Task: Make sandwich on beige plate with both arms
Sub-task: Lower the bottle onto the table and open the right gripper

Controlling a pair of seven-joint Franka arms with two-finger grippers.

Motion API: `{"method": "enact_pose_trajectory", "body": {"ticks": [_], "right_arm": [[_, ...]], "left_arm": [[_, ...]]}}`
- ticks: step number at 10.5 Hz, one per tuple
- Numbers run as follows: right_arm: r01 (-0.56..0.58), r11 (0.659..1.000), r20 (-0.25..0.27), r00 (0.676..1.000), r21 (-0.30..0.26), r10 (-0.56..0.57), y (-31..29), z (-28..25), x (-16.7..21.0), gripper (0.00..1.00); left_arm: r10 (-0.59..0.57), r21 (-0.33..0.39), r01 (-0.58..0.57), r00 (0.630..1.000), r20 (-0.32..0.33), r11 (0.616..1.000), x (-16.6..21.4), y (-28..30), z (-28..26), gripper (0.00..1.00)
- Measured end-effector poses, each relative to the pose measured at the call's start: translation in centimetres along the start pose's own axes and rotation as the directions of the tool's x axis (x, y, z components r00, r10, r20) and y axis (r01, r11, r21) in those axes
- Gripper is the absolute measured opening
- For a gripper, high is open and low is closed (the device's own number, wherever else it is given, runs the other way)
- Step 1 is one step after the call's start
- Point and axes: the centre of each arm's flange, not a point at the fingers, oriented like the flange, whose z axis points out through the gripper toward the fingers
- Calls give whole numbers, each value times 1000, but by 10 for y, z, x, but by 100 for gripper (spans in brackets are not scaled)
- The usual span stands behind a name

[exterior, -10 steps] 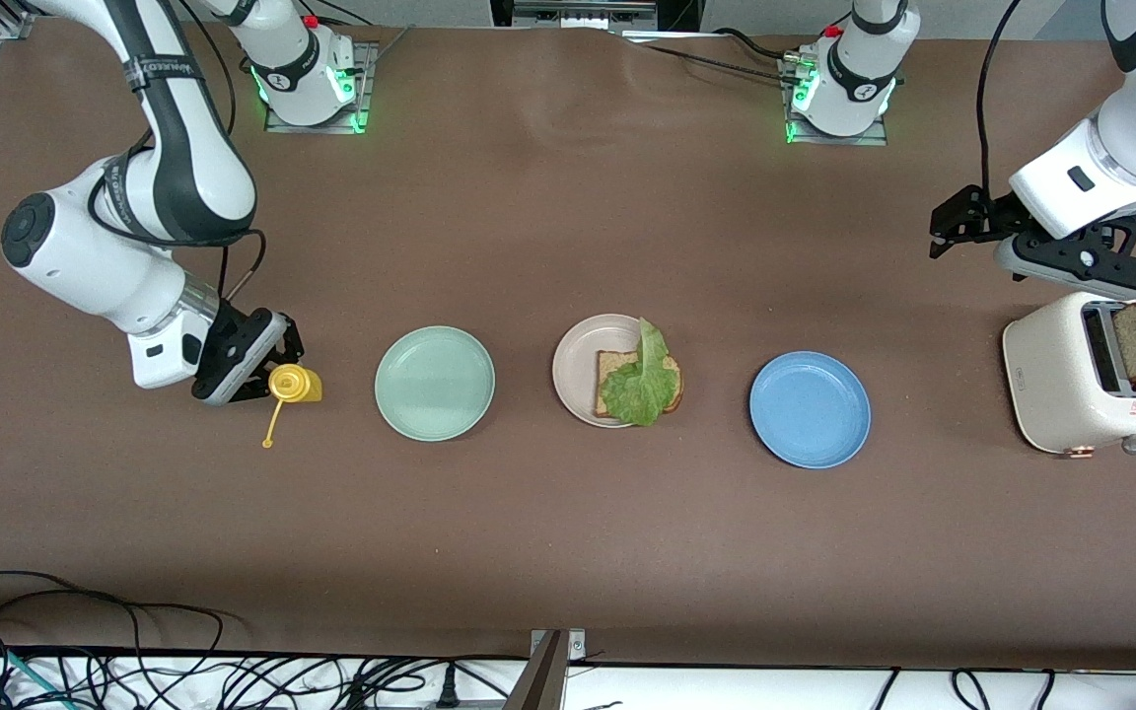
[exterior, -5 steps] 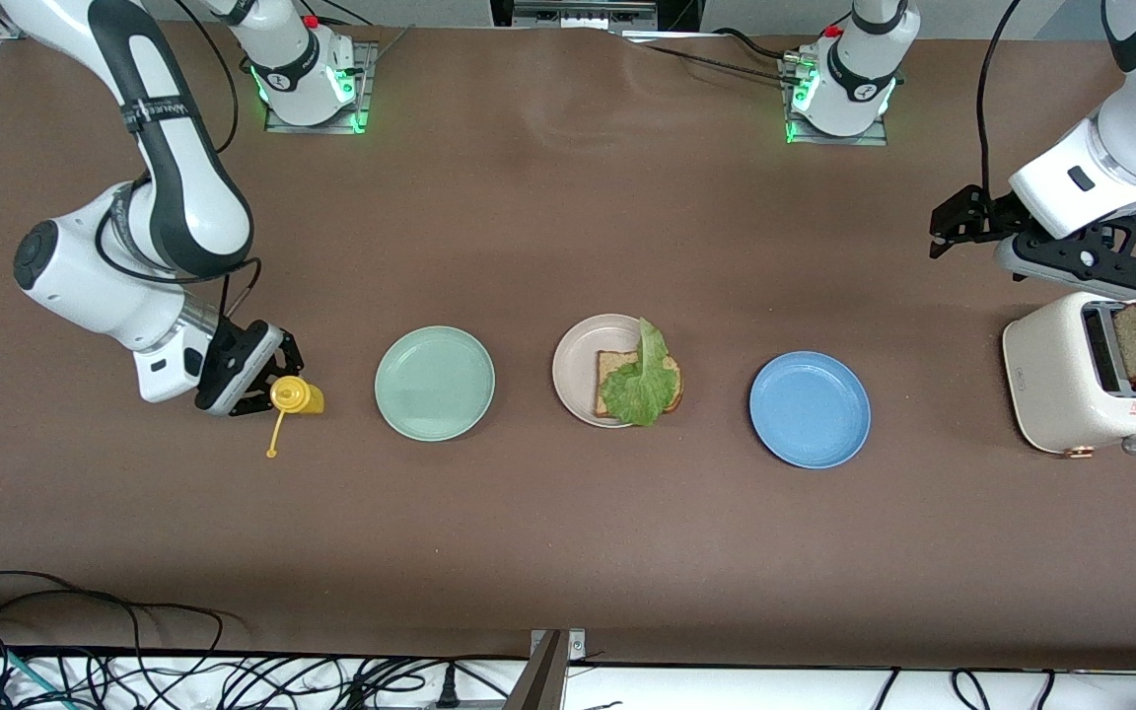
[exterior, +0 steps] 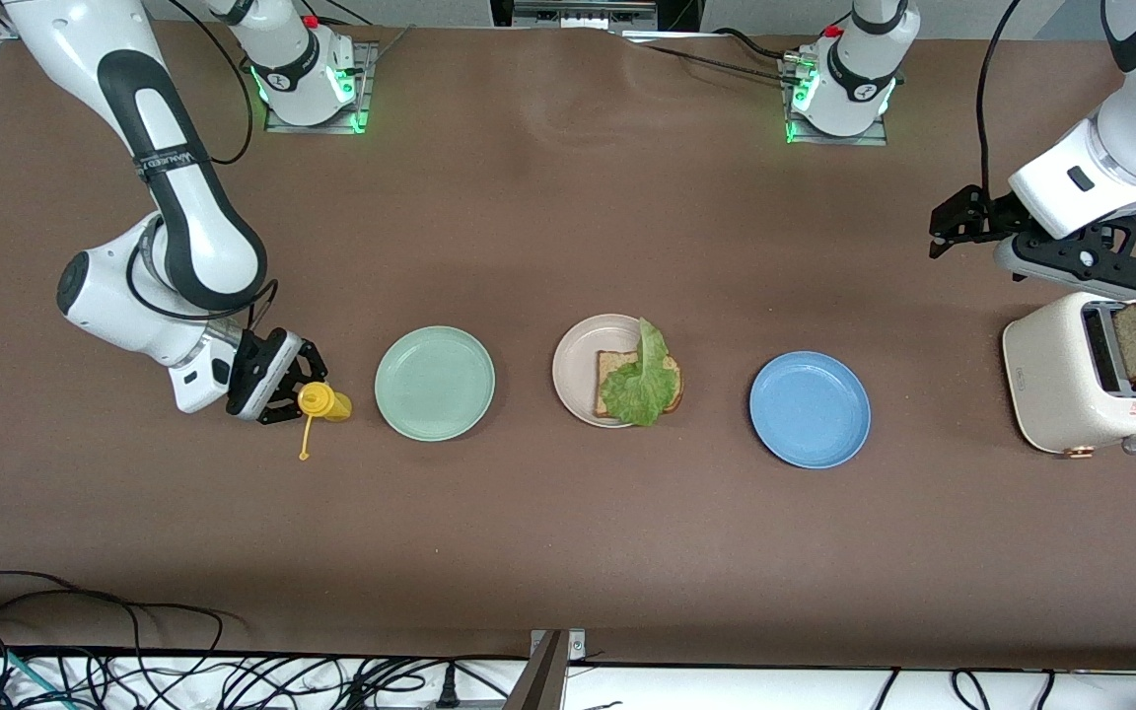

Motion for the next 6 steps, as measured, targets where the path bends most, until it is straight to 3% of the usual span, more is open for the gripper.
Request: {"method": "enact_pose_trajectory", "body": {"ticks": [6], "right_arm": [[-13, 997, 27, 1000, 78, 11, -11, 31, -20, 15]], "left_arm": [[0, 0, 0, 1000, 0, 1000, 0, 0, 0, 100]]}}
